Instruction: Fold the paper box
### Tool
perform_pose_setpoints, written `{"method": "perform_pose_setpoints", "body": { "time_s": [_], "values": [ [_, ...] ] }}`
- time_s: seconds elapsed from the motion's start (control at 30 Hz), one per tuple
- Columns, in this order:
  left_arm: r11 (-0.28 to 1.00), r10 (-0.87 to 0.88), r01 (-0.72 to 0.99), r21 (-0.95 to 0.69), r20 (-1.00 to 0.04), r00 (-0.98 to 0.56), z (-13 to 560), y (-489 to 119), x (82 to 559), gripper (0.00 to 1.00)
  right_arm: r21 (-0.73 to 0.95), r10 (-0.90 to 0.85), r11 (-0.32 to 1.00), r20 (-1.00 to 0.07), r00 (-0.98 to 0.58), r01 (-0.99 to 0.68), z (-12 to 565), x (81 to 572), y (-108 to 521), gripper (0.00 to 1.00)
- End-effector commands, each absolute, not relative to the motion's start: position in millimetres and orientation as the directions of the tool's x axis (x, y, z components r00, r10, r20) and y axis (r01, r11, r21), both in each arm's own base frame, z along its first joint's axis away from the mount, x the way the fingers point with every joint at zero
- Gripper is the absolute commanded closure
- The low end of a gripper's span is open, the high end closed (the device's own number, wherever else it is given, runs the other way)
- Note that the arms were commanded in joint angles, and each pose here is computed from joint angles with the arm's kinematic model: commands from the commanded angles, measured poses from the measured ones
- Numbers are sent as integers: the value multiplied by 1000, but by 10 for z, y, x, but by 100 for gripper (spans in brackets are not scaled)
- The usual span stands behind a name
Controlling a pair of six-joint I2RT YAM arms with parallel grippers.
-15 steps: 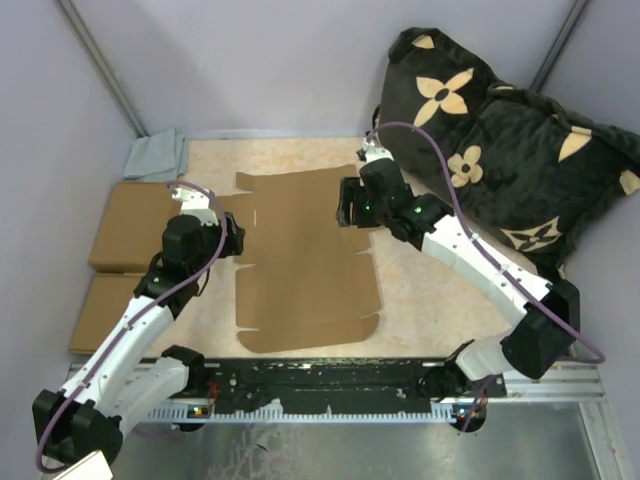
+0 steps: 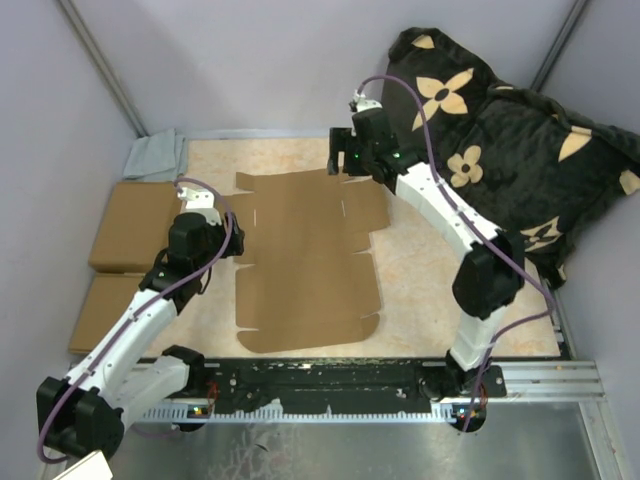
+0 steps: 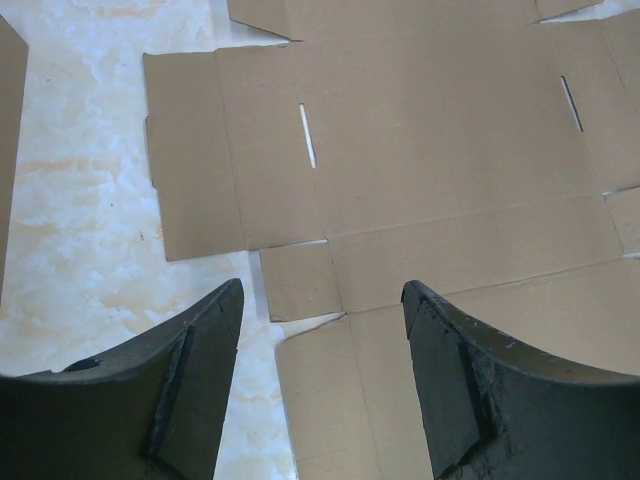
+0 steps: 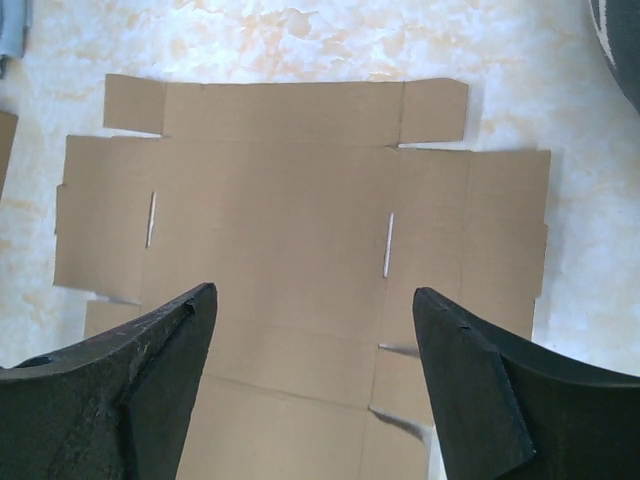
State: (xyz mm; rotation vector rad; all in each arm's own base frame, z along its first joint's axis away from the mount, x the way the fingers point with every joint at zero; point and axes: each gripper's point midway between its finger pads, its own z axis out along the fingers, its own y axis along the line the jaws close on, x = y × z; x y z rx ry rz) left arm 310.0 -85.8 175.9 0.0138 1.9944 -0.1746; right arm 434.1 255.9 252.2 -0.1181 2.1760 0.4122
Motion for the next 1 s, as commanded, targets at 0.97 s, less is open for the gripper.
{"method": "perform_pose_setpoints", "body": {
  "time_s": [0.97],
  "values": [
    [994, -46, 74, -82, -916, -399, 1805, -832, 3200, 29, 255, 126, 964, -672, -730, -68, 692, 6052, 2299, 32]
  ]
}}
